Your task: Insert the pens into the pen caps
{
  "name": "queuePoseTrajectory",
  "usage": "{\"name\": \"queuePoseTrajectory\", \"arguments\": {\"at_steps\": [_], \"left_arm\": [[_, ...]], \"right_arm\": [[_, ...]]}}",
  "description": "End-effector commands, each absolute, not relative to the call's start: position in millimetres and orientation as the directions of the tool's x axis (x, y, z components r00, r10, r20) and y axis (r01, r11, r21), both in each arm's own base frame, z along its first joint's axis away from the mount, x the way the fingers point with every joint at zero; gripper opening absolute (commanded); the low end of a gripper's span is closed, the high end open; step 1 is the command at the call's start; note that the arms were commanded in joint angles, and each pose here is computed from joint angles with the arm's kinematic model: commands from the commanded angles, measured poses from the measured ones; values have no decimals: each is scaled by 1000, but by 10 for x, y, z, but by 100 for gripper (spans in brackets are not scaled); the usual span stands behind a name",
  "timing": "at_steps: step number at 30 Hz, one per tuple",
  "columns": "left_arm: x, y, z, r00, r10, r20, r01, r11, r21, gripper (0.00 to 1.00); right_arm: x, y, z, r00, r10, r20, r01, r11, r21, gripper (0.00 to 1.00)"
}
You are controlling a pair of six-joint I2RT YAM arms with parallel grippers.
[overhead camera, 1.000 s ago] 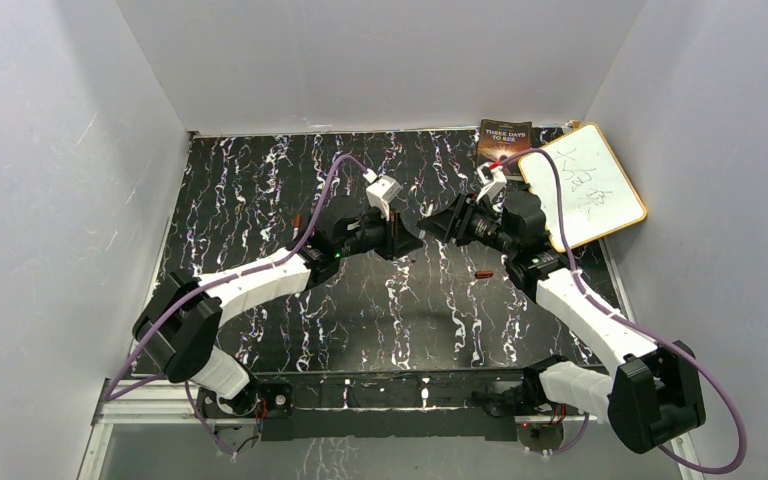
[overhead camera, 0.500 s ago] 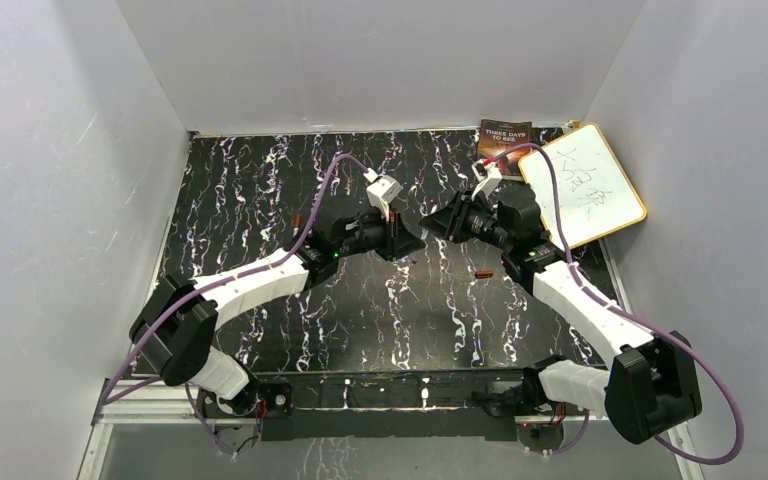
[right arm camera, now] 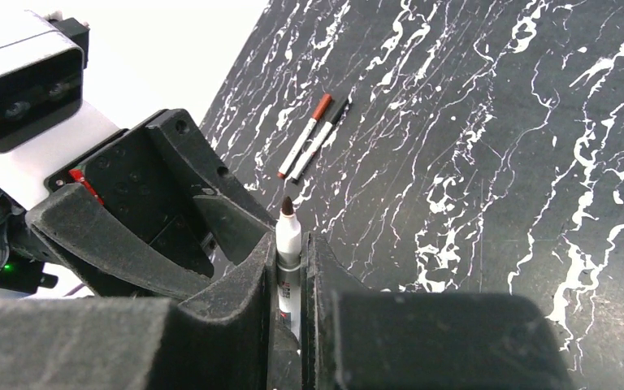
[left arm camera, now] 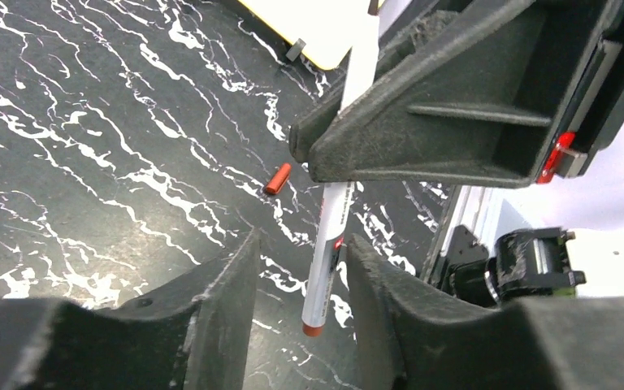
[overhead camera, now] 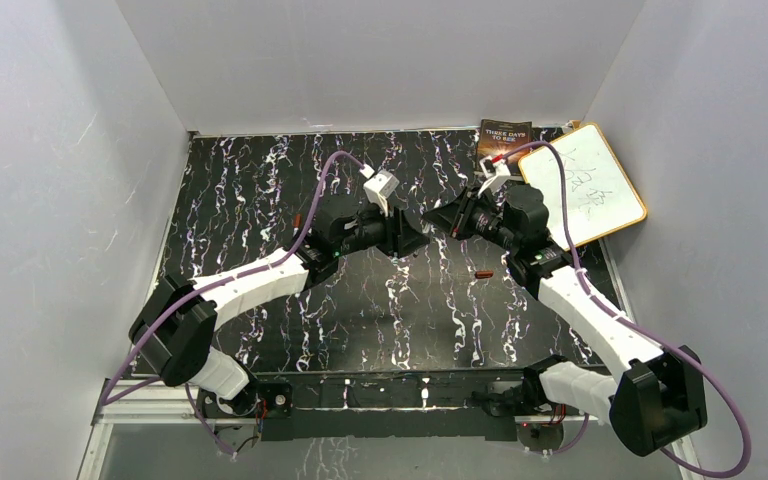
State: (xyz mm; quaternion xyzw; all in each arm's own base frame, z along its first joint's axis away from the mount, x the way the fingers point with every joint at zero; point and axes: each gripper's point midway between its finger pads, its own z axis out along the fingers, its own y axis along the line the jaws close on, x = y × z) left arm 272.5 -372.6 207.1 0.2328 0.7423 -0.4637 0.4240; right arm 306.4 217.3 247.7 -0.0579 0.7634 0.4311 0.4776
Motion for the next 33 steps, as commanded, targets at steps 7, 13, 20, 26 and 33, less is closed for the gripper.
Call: {"name": "queuePoseTrajectory", "arguments": {"at_steps": [7,13,20,26,33], "left_arm": [[2767,-3753,2482,-454,-156,-878,775,417,-475,41],[2772,-3789,2533,-461,-156,-874,777,405,-482,28],[2717,-3805,2493,-481,-146,-865,779,382,-497,6],[2677,-3790,2515,-474,-140,-869,789,371,-490,0],[2840,-3603,2350,-460,-125,-879,733,506,-455,0]], "right_arm": [[3013,2251,2847,-469,374,-800,-566,568,597,0],[2991,2275,2857,-472,376,-797,-567,563,601,0],[2984,2289,2899,-470,375,-799,-575,556,600,0],[2989,2296,2889,-473,372,-799,-576,557,599,0],[2985,2096,2896,-399,370,-839,-540,645,541,55]]}}
